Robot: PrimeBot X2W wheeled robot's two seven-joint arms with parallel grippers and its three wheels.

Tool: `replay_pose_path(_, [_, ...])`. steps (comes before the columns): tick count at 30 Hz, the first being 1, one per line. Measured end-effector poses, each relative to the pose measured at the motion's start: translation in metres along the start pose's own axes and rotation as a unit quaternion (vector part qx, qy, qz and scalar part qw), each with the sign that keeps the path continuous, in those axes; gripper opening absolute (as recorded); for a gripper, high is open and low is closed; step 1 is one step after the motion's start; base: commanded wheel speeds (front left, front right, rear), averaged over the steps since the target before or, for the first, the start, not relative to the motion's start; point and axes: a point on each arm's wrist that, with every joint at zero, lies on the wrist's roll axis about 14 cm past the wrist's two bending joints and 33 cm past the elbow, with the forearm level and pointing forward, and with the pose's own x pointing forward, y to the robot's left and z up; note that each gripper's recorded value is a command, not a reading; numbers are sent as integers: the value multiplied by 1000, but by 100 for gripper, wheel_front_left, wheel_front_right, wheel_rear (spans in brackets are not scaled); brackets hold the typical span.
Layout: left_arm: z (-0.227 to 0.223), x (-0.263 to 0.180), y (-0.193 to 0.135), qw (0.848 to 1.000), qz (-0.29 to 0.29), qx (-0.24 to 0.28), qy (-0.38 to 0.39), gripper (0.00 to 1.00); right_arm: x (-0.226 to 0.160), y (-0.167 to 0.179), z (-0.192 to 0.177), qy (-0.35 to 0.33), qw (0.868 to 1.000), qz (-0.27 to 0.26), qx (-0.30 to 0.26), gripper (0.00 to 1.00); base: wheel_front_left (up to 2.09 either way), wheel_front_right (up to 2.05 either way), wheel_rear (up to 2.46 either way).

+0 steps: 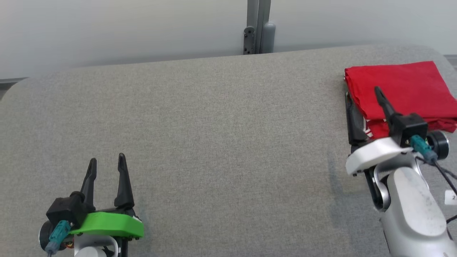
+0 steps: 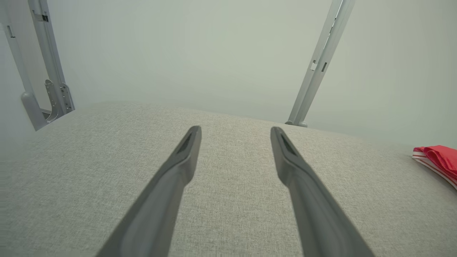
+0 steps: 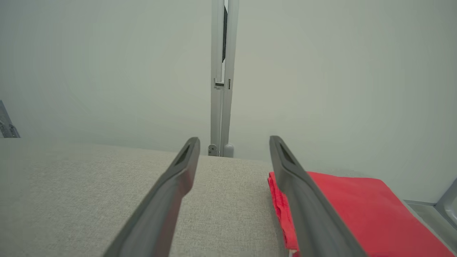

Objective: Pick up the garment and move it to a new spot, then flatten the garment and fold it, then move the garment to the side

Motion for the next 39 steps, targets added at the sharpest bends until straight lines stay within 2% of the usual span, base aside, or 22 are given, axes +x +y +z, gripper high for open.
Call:
replay_pose_path(7, [5,-19,-1,1000,9,-5,-7,100,-48,18,-1,-2,999,-5,38,100,0,0,0])
replay_pose_path(13, [-4,-31,-1,1000,17,-4,8,100,-69,32,-3,-1,996,1,93,100,0,0,0])
replay_pose_path(34, [-18,-41,-4,999,13,10,36,100,-74,50,-15,17,994,23,109,100,0,0,0])
replay_pose_path(35, [-19,-41,-5,999,12,9,37,0,-74,51,-16,19,994,23,109,0,0,0,0])
replay_pose_path(39, [-36,-50,-1,998,21,6,64,0,-83,53,-31,45,992,21,112,0,0,0,0])
